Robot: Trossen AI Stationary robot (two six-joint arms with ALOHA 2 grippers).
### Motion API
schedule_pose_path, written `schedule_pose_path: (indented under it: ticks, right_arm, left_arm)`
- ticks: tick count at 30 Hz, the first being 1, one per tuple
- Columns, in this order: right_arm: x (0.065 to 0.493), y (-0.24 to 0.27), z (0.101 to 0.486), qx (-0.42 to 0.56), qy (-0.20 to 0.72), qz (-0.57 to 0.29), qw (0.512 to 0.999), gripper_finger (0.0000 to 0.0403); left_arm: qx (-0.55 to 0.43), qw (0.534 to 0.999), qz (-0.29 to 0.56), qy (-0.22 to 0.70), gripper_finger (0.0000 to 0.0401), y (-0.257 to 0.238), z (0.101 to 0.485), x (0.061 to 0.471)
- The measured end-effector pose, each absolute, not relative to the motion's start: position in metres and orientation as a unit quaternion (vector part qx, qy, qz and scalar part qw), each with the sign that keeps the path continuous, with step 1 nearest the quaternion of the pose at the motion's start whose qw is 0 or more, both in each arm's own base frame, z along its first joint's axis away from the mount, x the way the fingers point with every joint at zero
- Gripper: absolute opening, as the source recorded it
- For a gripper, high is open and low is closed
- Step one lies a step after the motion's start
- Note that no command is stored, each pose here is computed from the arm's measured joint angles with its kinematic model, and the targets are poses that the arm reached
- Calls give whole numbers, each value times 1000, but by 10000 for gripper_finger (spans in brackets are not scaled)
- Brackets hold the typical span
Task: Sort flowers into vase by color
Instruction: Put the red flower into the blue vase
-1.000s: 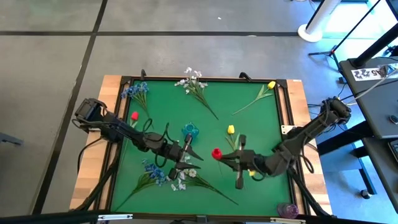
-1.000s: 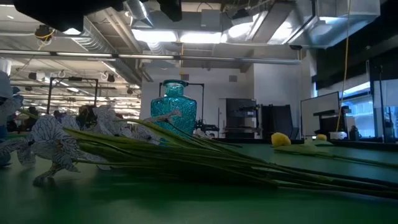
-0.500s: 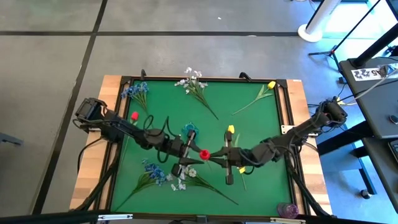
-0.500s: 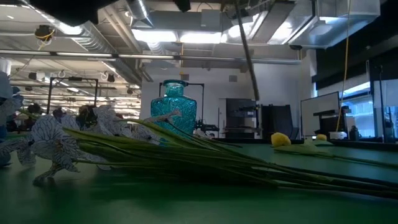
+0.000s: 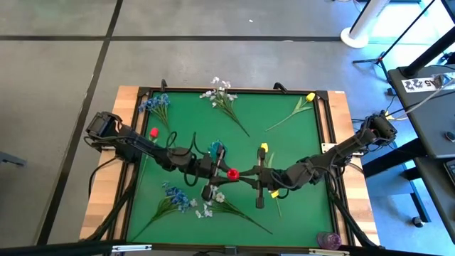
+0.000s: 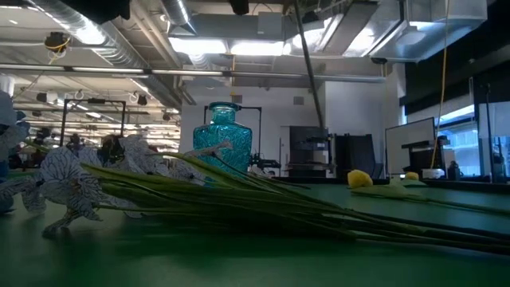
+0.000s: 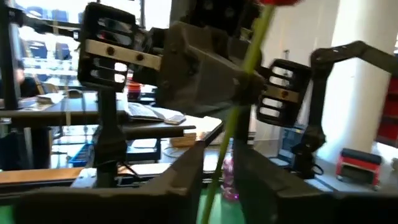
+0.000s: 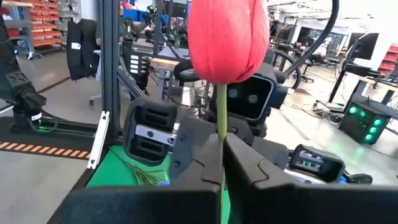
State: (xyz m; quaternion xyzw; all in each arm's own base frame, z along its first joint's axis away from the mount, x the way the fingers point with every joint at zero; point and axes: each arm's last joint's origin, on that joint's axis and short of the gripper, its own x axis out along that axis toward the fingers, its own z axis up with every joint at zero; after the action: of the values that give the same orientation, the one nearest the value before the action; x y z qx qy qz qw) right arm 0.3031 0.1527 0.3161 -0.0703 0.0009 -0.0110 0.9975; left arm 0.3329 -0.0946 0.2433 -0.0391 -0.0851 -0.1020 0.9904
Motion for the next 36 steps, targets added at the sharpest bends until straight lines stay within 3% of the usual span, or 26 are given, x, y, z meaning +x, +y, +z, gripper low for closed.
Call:
schedule_pose_path:
  ticks: [4, 11, 18, 26, 36]
  right_arm:
    - [303, 153, 316, -80, 0, -10, 997, 25]
    - [300, 154, 319, -78, -3, -25, 997, 142]
    - [273, 178, 329, -74, -5, -44, 996, 231]
    - [248, 202, 314, -77, 48, -111, 990, 240]
    - [246, 199, 294, -42, 96, -156, 982, 237]
  left_arm:
    - [-29, 993, -81, -81, 11, -96, 242, 332]
    - [-8, 996, -60, -65, 5, -95, 246, 329]
    - [36, 997, 58, -46, 5, -76, 298, 289]
    - [47, 974, 209, -71, 5, -46, 349, 234]
    - [-18, 969, 247, -26, 5, -19, 326, 255]
